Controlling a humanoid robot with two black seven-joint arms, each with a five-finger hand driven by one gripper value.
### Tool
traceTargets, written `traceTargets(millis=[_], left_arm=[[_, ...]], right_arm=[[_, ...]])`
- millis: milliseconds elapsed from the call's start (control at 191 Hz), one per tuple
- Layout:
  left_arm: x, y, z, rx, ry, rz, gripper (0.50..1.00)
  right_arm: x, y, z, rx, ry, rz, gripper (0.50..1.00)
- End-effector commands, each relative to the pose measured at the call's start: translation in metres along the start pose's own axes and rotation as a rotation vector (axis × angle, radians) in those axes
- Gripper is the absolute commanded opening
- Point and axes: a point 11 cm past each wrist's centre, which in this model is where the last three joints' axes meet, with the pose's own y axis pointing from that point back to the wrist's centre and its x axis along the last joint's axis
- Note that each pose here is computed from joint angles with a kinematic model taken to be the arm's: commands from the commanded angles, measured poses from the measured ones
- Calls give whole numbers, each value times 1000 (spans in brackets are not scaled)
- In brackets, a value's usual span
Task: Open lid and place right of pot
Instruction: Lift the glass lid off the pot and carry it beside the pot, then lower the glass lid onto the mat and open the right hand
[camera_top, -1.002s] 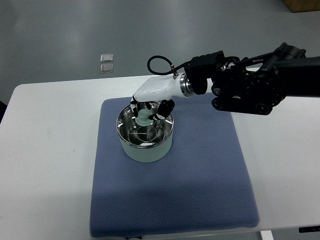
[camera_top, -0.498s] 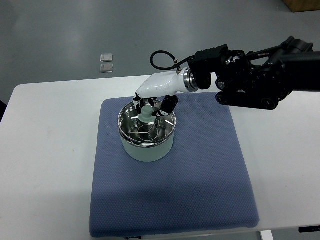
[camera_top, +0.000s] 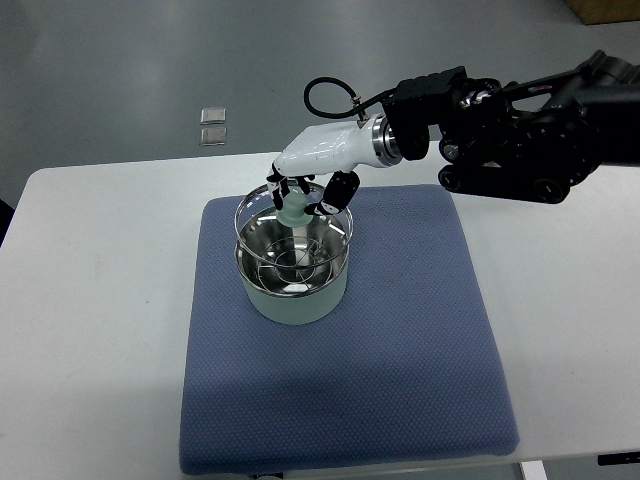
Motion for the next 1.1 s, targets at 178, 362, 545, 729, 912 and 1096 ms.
traceTargets(millis=[178, 362, 545, 729, 912, 1096], left_arm=[[0, 0, 0, 0, 0, 0, 1000], [0, 0, 0, 0, 0, 0, 1000], [0, 0, 0, 0, 0, 0, 1000], [0, 0, 0, 0, 0, 0, 1000], [0, 0, 0, 0, 0, 0, 1000], [0, 0, 0, 0, 0, 0, 1000]], right_arm=[[4, 20, 23, -56, -14, 21, 500], [-1, 38, 44, -112, -33, 24, 500], [-16, 57, 67, -173, -50, 4, 500], [-45, 79, 90, -233, -116, -7, 500], [-74, 83, 98, -252, -140, -39, 500], [-117, 79, 101, -260, -180, -82, 500]])
